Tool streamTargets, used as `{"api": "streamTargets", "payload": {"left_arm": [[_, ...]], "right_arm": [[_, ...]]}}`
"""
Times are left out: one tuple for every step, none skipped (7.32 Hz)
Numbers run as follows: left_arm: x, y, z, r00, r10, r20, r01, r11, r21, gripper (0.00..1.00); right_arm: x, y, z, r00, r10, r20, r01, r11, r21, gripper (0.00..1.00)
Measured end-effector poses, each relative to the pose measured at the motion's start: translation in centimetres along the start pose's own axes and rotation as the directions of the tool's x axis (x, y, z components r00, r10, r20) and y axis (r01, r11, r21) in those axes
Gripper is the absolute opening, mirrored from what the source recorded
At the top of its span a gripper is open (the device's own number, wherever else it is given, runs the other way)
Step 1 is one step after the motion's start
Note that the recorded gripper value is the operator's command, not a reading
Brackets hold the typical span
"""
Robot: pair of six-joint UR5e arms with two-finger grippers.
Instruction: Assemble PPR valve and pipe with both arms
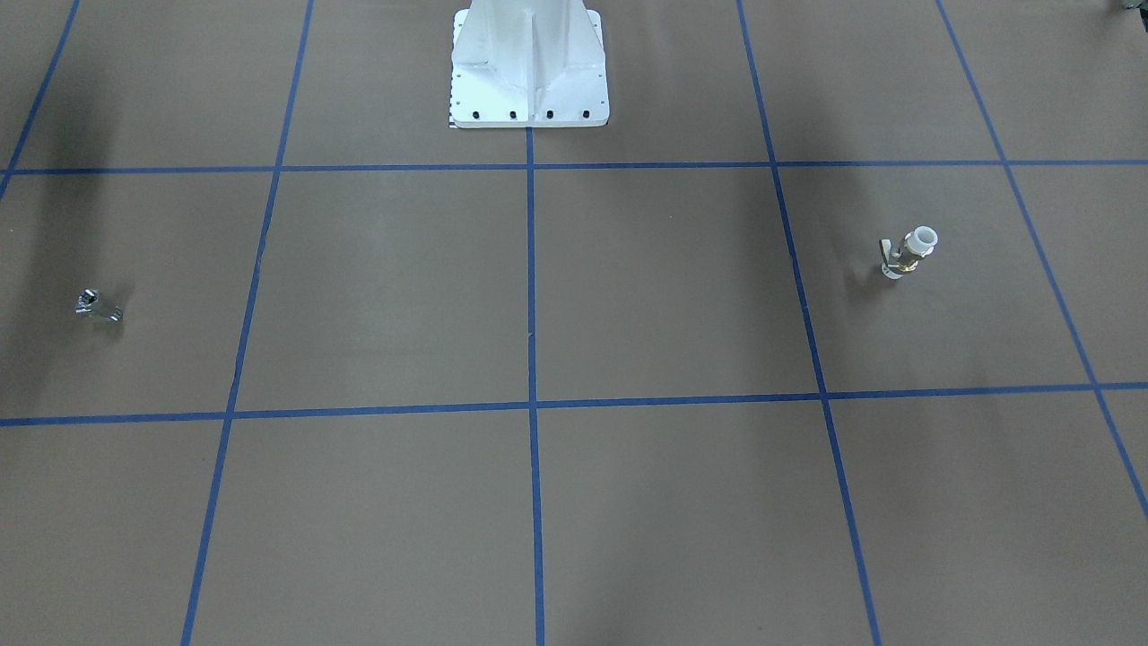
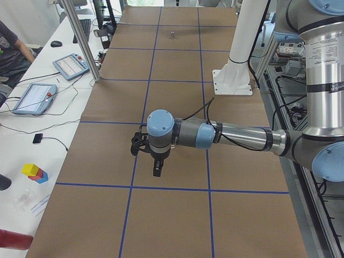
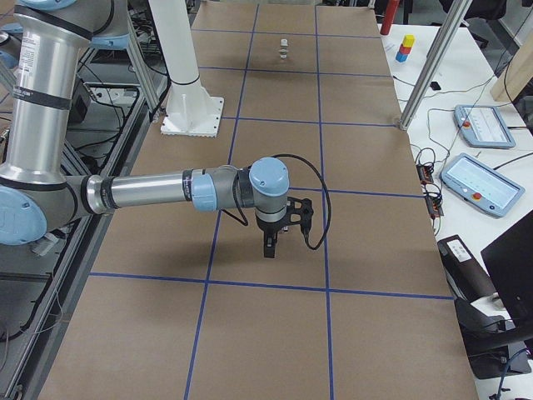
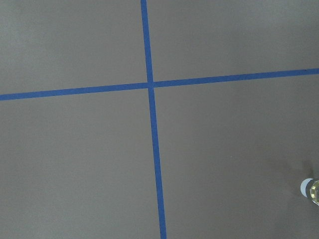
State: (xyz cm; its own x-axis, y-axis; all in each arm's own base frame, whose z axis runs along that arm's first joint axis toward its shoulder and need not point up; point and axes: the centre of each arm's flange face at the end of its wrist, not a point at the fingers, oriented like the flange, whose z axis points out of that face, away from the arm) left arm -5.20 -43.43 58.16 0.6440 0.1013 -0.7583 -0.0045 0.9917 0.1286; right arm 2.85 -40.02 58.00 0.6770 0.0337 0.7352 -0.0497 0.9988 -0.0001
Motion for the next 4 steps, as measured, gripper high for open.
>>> {"api": "streamTargets", "payload": {"left_arm": [[0.24,0.02,-0.04,1.0,0.001,-0.02,-0.001,1.0,0.001,1.0],[0.43,-0.03,-0.13,1.0,0.007,-0.028,-0.007,1.0,0.006,1.0],[0.6,-0.1,-0.22,0.999,0.016,-0.031,-0.016,1.0,0.013,1.0],[0.72,-0.12,-0.3,0.999,0.022,-0.031,-0.022,1.0,0.019,1.0]], "right_arm": [[0.15,0.13,0.14,1.0,0.005,0.001,-0.005,1.0,-0.004,1.0],[0.17,0.17,0.2,1.0,0.009,0.002,-0.009,1.0,-0.006,1.0],[0.05,0.15,0.26,1.0,0.014,0.017,-0.014,1.0,-0.01,1.0],[-0.17,0.09,0.34,0.999,0.014,0.043,-0.013,1.0,-0.016,1.0]]}}
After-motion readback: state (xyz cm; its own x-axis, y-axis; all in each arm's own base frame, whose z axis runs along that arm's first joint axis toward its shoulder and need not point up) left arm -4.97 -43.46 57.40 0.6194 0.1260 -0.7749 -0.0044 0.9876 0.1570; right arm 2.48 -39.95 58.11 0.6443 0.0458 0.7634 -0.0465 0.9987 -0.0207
